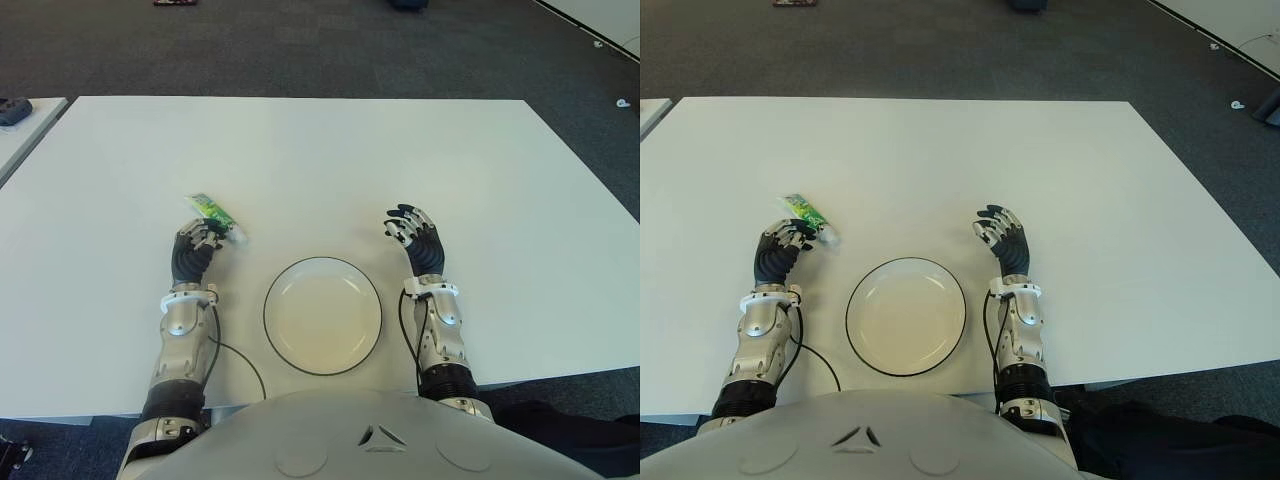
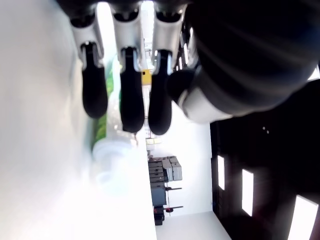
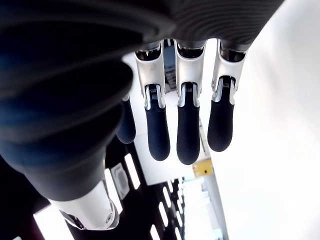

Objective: Put the toothpaste on the table into the plate.

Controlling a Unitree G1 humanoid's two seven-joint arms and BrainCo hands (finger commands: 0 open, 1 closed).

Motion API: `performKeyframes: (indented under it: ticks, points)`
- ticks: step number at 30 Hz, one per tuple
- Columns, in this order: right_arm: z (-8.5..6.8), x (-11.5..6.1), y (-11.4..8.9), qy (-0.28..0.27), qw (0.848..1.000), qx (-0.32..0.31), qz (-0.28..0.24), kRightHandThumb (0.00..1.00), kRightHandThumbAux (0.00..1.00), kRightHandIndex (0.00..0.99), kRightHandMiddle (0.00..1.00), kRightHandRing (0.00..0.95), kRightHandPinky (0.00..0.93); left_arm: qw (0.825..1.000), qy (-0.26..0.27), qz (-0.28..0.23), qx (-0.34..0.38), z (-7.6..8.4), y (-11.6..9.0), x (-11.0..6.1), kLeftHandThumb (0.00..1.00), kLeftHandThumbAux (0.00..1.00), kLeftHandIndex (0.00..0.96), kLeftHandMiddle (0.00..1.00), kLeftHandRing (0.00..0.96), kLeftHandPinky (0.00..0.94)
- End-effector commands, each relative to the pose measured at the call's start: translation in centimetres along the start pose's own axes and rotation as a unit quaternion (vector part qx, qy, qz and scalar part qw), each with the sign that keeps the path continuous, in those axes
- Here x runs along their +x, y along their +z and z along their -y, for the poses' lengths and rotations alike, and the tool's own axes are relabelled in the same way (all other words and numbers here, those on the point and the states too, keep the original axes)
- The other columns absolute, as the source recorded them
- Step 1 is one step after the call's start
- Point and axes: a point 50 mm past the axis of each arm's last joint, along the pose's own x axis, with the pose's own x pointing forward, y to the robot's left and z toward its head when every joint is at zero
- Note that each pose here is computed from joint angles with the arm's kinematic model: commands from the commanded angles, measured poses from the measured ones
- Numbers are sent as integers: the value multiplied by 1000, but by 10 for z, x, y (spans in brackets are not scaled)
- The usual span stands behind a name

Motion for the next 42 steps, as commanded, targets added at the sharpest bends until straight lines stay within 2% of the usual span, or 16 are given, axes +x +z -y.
performKeyframes:
  ticks: [1, 7, 11, 16, 19, 23, 24, 26, 30, 32, 36, 38, 42]
  points:
    - [-1, -1, -4, -3, 1000, 1, -13, 172, 833, 308, 400, 430, 457, 998, -16, 40, 55, 1, 10, 0, 703, 717, 428, 496, 502, 509]
    - [-1, -1, -6, -7, 1000, 0, -16, 175, 834, 320, 401, 426, 454, 978, -35, 132, 155, 5, 41, -2, 705, 716, 428, 507, 511, 524]
    - [-1, 0, -7, -12, 1000, -3, -18, 169, 845, 319, 402, 426, 453, 954, -45, 189, 227, 3, 57, -5, 708, 713, 428, 498, 497, 499]
    - [-2, 0, -8, -12, 1000, -4, -18, 157, 844, 320, 403, 429, 457, 911, -64, 202, 353, -9, 68, 6, 715, 700, 426, 443, 441, 435]
    - [-4, 0, -8, -9, 1000, -6, -15, 154, 842, 322, 402, 432, 458, 880, -66, 207, 423, -18, 76, 21, 716, 694, 424, 407, 400, 392]
    - [-5, 0, -9, -6, 1000, -7, -14, 149, 845, 324, 400, 430, 455, 849, -56, 229, 473, -21, 83, 31, 716, 690, 420, 359, 345, 355]
    - [-5, 0, -9, -6, 1000, -7, -14, 149, 847, 324, 399, 429, 455, 842, -53, 234, 482, -22, 84, 31, 709, 588, 369, 339, 325, 340]
    - [-6, 0, -9, -6, 1000, -8, -16, 149, 851, 324, 398, 427, 454, 822, -44, 251, 510, -23, 87, 36, 702, 486, 303, 303, 293, 317]
    - [-7, 1, -10, -8, 1000, -4, -17, 152, 863, 324, 396, 425, 453, 785, -34, 275, 555, -26, 94, 48, 686, 367, 184, 212, 211, 246]
    - [-8, 1, -10, -9, 1000, -3, -17, 152, 869, 324, 397, 425, 454, 773, -34, 281, 568, -28, 96, 52, 676, 339, 138, 172, 172, 206]
    - [-9, 1, -11, -13, 1000, 1, -18, 152, 875, 322, 398, 424, 451, 738, -47, 300, 603, -33, 101, 62, 630, 286, 34, 64, 58, 78]
    - [-9, 1, -11, -14, 1000, 2, -17, 152, 874, 321, 398, 424, 450, 726, -50, 308, 613, -35, 102, 65, 613, 267, 17, 33, 29, 44]
    - [-9, 0, -11, -16, 1000, 1, -16, 149, 863, 323, 398, 422, 449, 686, -62, 323, 649, -41, 101, 72, 589, 235, 3, 6, 6, 10]
